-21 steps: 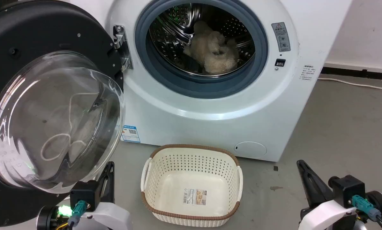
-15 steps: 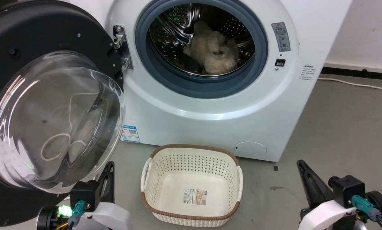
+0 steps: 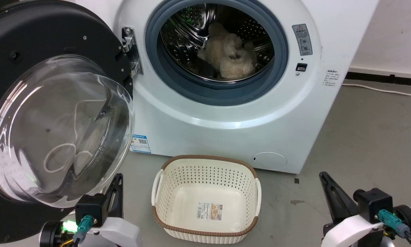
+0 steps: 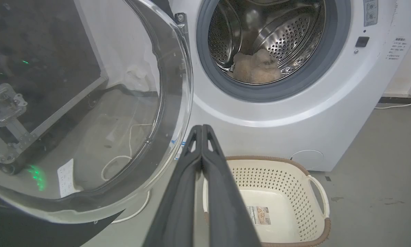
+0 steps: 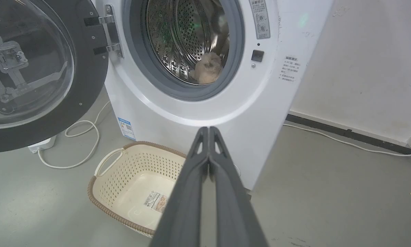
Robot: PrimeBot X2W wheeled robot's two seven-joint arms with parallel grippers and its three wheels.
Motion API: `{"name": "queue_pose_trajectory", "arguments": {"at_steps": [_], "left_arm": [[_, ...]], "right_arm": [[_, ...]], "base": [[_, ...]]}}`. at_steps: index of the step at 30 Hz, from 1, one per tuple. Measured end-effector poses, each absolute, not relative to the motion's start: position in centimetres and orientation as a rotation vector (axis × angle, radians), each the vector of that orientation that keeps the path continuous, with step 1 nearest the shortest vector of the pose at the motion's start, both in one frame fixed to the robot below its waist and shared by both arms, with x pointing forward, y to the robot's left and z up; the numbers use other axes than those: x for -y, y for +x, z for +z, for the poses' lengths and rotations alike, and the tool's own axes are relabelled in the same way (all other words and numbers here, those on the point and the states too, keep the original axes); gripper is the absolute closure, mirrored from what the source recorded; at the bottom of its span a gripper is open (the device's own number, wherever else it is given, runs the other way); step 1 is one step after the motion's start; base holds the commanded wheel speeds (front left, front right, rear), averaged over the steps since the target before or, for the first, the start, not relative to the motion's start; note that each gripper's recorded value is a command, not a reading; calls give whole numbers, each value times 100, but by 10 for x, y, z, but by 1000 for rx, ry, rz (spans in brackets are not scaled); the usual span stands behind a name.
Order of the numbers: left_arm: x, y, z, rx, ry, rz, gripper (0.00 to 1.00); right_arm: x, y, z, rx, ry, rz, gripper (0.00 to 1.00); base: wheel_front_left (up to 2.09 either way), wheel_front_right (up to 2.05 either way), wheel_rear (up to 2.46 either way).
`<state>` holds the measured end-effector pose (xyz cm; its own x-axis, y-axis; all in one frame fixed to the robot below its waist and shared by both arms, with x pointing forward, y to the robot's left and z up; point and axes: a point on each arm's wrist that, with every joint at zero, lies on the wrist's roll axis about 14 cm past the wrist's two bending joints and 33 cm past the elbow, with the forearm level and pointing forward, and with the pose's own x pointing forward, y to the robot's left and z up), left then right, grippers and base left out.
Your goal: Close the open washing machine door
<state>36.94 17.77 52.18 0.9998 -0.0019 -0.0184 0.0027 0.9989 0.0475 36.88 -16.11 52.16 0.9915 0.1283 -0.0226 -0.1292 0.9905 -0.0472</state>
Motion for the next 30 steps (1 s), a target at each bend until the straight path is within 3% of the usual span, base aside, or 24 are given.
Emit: {"name": "queue_pose_trajectory", "arguments": {"at_steps": [5,6,30], "left_arm": [[-178,369,522,-18,48,-2,100],[-178,369,522,-19,48,-3,0],[-184,359,530,34,48,19,0]], "right_arm": [[161,369,522,-20,-49,129,100],[161,369,521,-20,-49,129,0],[149,373,527,21,-16,166,0]], "base": [[0,0,0],[0,0,0],[0,0,0]]}}
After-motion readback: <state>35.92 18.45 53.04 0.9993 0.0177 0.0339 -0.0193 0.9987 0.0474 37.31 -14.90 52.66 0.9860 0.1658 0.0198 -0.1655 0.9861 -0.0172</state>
